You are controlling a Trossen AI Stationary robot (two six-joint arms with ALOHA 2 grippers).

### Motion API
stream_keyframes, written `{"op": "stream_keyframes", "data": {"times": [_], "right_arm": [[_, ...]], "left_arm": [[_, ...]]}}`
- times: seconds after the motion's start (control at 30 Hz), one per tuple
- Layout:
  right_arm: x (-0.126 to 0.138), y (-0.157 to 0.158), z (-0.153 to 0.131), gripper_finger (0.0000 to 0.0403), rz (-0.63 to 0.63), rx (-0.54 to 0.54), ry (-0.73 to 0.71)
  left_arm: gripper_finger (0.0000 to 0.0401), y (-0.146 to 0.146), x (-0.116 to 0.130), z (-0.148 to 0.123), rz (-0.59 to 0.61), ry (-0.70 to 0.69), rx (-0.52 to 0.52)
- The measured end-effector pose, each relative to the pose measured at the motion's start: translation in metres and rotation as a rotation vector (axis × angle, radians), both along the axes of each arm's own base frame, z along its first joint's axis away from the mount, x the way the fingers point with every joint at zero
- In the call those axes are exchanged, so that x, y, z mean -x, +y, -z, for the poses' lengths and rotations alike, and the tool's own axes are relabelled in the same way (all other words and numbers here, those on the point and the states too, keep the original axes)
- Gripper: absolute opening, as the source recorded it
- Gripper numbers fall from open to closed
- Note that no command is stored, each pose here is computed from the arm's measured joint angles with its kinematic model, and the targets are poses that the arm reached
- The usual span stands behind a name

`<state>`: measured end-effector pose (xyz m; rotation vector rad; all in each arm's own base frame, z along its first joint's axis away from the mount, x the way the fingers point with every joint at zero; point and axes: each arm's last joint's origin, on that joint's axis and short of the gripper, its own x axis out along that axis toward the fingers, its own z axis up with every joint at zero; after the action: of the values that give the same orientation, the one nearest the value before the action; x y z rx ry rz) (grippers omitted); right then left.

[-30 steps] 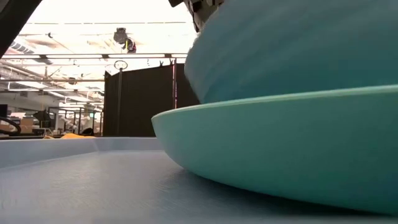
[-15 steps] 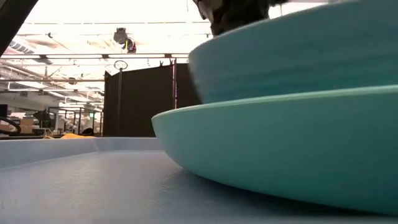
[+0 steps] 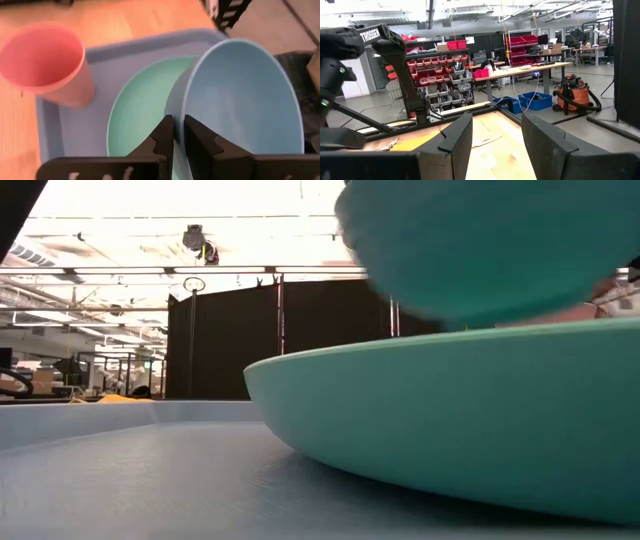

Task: Set up tray
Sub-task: Put the blue bowl on top of the green plate

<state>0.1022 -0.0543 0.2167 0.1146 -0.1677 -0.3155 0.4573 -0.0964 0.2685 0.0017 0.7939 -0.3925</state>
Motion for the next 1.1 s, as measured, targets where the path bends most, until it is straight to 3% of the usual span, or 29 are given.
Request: {"op": "stream_keyframes", "data": {"times": [0.2,0.6,1.1], "right_arm": [[0.0,0.0,-0.001,0.016,0.0,0.003,-0.005],[-0.001,0.0,-0.002,0.016,0.001,0.013,-0.022],[-0.001,0.0,-0.002,0.016,-0.002,-0.005,-0.027]], "left_arm": [[0.001,0.003,0.0,0.01,-0.017,0.062,-0.001],[0.0013,-0.001,-0.018,0.059,-0.013,0.148,0.037],[0.003,-0.001,-0.023,0.057,-0.005,0.09,0.049]]}}
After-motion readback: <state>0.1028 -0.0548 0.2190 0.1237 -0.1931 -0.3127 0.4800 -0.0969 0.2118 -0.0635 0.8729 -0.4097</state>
